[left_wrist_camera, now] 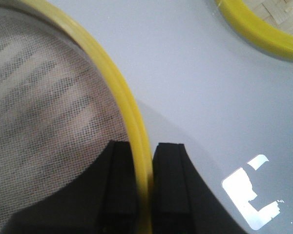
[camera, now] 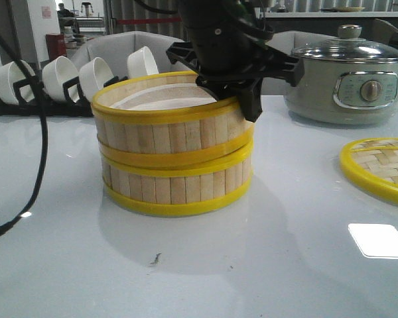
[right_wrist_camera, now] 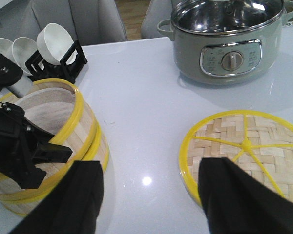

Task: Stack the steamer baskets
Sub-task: 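Lower the basket onto the middle basket and open the left gripper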

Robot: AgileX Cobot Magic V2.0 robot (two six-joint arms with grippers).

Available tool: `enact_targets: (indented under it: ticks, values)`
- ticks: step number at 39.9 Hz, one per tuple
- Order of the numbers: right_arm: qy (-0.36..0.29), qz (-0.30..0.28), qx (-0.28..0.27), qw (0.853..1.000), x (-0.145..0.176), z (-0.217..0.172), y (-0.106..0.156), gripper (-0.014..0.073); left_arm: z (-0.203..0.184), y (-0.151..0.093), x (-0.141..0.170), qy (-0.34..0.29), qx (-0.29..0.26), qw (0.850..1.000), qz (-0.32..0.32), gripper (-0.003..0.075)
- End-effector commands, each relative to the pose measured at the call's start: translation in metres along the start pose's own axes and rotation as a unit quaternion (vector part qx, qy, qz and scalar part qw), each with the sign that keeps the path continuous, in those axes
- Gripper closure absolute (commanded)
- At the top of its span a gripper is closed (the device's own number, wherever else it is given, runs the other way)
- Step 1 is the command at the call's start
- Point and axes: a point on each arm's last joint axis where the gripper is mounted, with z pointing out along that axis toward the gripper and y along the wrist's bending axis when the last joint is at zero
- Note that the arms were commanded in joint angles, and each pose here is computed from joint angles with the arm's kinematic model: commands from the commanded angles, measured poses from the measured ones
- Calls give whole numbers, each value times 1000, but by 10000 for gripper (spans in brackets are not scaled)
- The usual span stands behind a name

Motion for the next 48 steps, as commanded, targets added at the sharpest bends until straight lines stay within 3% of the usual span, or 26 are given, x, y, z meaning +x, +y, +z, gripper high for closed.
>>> enact_targets:
  ticks: [1, 48]
  values:
    - [-56, -7, -9, 998, -20, -4, 4, 77, -39, -6, -26, -91, 13, 996, 5, 627]
    - [-56, -7, -8, 998, -19, -4, 4, 77, -30, -8, -23, -79, 23, 997, -7, 624]
